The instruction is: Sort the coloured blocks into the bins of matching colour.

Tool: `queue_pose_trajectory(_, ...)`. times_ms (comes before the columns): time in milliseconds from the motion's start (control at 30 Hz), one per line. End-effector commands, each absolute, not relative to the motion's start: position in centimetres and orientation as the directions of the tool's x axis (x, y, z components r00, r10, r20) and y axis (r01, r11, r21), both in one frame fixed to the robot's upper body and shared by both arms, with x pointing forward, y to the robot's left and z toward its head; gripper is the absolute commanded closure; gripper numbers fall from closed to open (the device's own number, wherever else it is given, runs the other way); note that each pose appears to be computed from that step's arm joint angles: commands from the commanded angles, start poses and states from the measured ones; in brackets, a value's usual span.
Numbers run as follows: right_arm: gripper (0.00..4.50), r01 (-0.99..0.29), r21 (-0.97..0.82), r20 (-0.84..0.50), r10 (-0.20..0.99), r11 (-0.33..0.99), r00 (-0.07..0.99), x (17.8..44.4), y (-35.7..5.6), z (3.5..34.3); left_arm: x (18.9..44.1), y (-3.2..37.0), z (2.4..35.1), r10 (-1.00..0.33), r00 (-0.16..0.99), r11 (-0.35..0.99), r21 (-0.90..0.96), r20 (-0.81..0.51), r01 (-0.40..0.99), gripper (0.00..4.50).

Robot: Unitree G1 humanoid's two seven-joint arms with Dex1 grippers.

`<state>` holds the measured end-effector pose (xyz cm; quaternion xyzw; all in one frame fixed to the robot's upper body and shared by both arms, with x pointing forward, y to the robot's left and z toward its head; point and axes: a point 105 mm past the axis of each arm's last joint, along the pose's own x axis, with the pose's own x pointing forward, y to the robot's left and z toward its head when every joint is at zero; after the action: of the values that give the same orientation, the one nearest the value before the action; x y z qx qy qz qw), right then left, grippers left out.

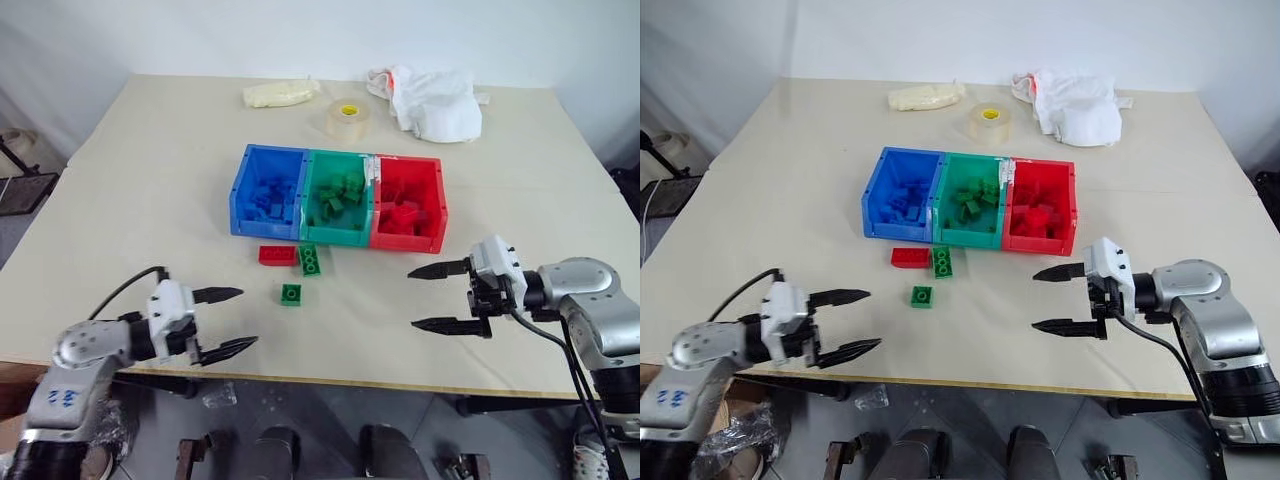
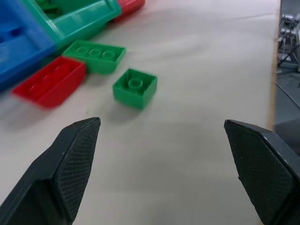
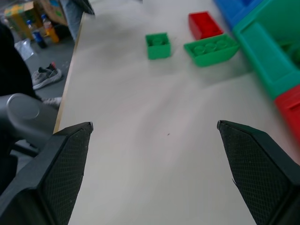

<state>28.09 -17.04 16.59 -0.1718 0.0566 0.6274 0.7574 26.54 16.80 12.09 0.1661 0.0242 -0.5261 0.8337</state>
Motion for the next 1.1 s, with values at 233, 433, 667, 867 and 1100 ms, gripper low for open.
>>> queue_pose_trajectory(233, 0.05, -0.934, -0.267, -0.198, 0.935, 0.238, 0.295, 26.7, -17.4, 18.4, 31.6, 14.1, 9.9, -0.833, 0.477, 0.385, 0.326, -0.281, 0.863, 0.0)
queue_pose_trajectory(433, 0.0, -0.913, -0.274, -0.182, 0.916, 0.301, 0.357, 26.0, -17.6, 18.2, 32.7, 12.4, 9.6, -0.865, 0.405, 0.31, 0.319, -0.297, 0.896, 0.41)
queue_pose_trajectory(667, 0.0, -0.894, -0.281, -0.178, 0.897, 0.348, 0.405, 25.7, -18.0, 18.1, 32.4, 11.3, 10.2, -0.898, 0.337, 0.252, 0.297, -0.283, 0.921, 2.44)
queue_pose_trajectory(867, 0.0, -0.878, -0.291, -0.174, 0.882, 0.38, 0.439, 25.8, -18.3, 18.3, 32.3, 10.2, 14.0, -0.933, 0.328, 0.274, 0.298, -0.148, 0.914, 3.02)
queue_pose_trajectory(1100, 0.0, -0.863, -0.299, -0.164, 0.869, 0.408, 0.467, 26.1, -18.3, 18.4, 34.8, 8.6, 19.8, -0.92, 0.39, 0.356, 0.352, -0.029, 0.866, 3.02)
